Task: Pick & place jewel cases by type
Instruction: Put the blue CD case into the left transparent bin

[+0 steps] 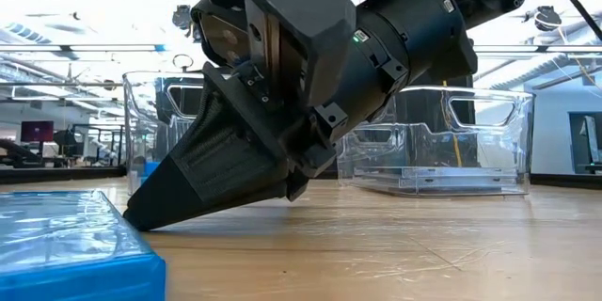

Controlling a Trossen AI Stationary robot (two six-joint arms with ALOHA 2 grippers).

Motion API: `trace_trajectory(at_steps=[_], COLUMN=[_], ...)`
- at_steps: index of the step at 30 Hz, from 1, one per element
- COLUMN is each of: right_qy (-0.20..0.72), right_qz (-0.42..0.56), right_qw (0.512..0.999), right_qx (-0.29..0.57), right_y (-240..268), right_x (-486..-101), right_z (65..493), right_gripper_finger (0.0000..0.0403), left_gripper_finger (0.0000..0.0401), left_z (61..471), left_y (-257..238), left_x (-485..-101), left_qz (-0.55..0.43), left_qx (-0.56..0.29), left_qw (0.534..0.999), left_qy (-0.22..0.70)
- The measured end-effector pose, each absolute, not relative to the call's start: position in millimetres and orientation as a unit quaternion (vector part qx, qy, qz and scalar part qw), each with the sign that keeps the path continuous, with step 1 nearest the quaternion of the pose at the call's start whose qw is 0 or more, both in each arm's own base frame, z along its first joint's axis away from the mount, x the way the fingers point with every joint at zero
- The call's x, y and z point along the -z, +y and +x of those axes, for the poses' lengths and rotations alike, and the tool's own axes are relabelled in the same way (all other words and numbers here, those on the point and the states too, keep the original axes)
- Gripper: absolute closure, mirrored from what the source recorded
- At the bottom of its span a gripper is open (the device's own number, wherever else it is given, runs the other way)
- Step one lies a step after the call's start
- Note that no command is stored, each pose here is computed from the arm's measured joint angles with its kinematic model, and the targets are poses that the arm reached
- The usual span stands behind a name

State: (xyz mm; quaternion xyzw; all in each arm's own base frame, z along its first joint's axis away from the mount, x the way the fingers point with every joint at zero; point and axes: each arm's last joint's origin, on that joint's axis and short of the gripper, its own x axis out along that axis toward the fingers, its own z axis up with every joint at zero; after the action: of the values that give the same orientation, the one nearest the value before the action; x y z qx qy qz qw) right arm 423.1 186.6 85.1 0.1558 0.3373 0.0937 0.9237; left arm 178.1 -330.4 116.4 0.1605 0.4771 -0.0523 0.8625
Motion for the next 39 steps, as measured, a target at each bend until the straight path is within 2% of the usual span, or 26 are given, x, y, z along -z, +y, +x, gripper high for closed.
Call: trace_trajectory(at_steps=[5,9,31,39], right_qy=[0.339,0.339,0.336,0.333], right_qz=[0.156,0.154,0.144,0.14], right_qw=[0.922,0.922,0.924,0.925], right_qx=[-0.104,-0.107,-0.117,-0.119], right_y=[187,187,190,191], right_x=[-86,-86,-87,-87], right_z=[423,423,422,422], right_gripper_finger=[0.0399,0.0399,0.0399,0.0399], left_gripper_finger=[0.0245,0.0226,0.0231,0.0231], left_z=[175,172,174,181], left_y=[-333,-333,-327,-337], left_x=[-110,-111,-111,-127], left_qz=[0.171,0.18,0.279,0.301], left_qx=[0.029,0.026,0.0,-0.017], left_qw=[0.873,0.878,0.878,0.896], left_qy=[0.455,0.443,0.389,0.327])
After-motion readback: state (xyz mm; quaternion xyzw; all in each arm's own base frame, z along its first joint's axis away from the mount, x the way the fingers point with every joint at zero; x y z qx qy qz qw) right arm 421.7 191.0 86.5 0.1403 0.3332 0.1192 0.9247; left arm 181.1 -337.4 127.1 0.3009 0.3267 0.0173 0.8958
